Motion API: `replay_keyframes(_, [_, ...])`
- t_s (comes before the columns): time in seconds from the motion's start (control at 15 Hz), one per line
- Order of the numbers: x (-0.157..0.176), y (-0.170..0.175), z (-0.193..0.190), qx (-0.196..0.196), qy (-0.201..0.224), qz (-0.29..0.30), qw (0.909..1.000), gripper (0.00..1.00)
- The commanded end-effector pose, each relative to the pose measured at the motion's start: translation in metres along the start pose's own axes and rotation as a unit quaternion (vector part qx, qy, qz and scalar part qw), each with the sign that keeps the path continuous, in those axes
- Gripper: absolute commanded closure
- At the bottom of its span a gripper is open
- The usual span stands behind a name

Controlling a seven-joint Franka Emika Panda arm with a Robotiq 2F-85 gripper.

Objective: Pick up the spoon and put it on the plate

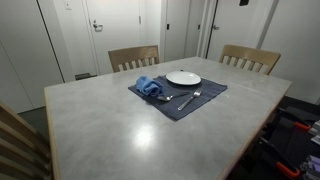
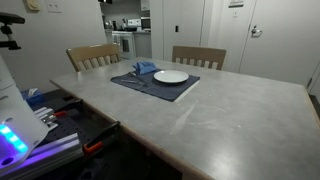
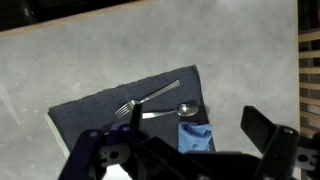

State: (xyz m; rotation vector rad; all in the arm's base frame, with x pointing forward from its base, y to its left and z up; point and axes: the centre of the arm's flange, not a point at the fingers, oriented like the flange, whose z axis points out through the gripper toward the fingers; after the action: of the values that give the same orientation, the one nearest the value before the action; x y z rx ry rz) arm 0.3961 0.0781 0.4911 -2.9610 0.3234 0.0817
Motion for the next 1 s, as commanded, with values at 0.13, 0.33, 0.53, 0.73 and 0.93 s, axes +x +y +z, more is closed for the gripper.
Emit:
replay_keyframes(0.13, [0.027,0.006,0.011,-0.039,-0.017,-0.062,0.9972,0.00])
replay_keyframes(0.33, [0.036,0.012,0.020,-0.049,-0.022,-0.099,0.9936,0.00])
replay_keyframes(0.53, [0.042,0.018,0.026,-0.057,-0.018,-0.144,0.9877,0.00])
replay_keyframes(0.73, [0.043,0.022,0.026,-0.053,-0.019,-0.181,0.9819,0.00])
replay_keyframes(0.93, [0.035,0.021,0.026,-0.053,-0.021,-0.170,0.9837,0.00])
